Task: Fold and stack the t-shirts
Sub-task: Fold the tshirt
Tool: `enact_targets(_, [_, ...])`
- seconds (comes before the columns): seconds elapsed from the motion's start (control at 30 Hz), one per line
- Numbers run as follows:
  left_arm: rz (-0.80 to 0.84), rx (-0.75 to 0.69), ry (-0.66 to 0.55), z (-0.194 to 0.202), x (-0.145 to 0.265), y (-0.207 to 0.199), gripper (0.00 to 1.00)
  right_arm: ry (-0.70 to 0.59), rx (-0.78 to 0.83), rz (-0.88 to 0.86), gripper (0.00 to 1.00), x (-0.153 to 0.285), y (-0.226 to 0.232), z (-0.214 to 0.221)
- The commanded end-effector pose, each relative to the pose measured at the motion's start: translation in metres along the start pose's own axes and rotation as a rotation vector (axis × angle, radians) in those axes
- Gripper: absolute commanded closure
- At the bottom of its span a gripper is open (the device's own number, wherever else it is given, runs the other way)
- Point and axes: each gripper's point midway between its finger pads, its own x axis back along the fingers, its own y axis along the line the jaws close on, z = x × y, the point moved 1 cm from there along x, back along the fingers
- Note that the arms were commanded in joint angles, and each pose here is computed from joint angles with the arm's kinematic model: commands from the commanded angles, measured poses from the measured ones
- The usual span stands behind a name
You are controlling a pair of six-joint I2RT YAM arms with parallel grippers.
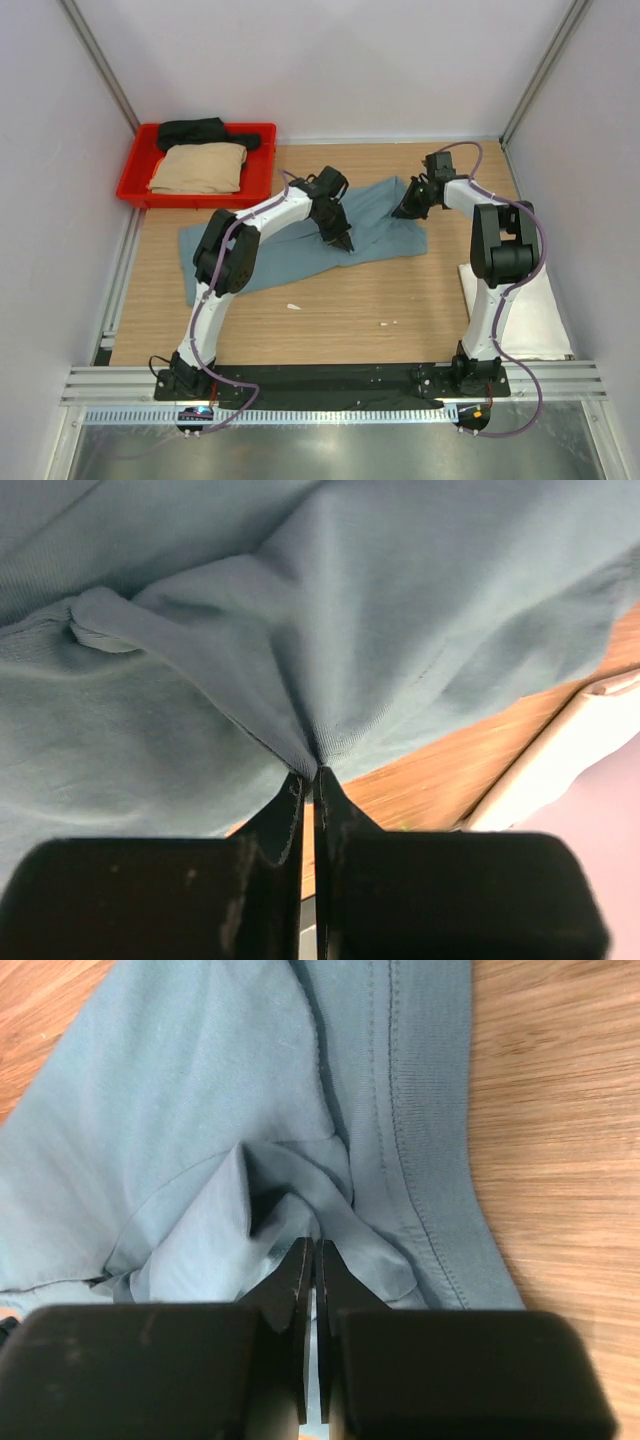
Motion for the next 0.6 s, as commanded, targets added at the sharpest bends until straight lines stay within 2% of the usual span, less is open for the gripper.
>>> enact_targets(0.0, [0.024,-0.081,-0.078,-0.015,0.037,-0.017,1.0,-0.069,0.023,-0.033,0.96,0.03,0.026,-0.029])
enact_targets(0.23, [0.06,-0.077,-0.061,-0.033,0.048,-0.015,1.0,-0.058,0.01,-0.089,0.99,0.052,0.045,-0.029])
enact_targets(0.57, [0.086,-0.033,-0.082,-0.046,0.06,-0.006,1.0,-0.129,-0.024,-0.185,0.99,0.068,0.08,-0.061])
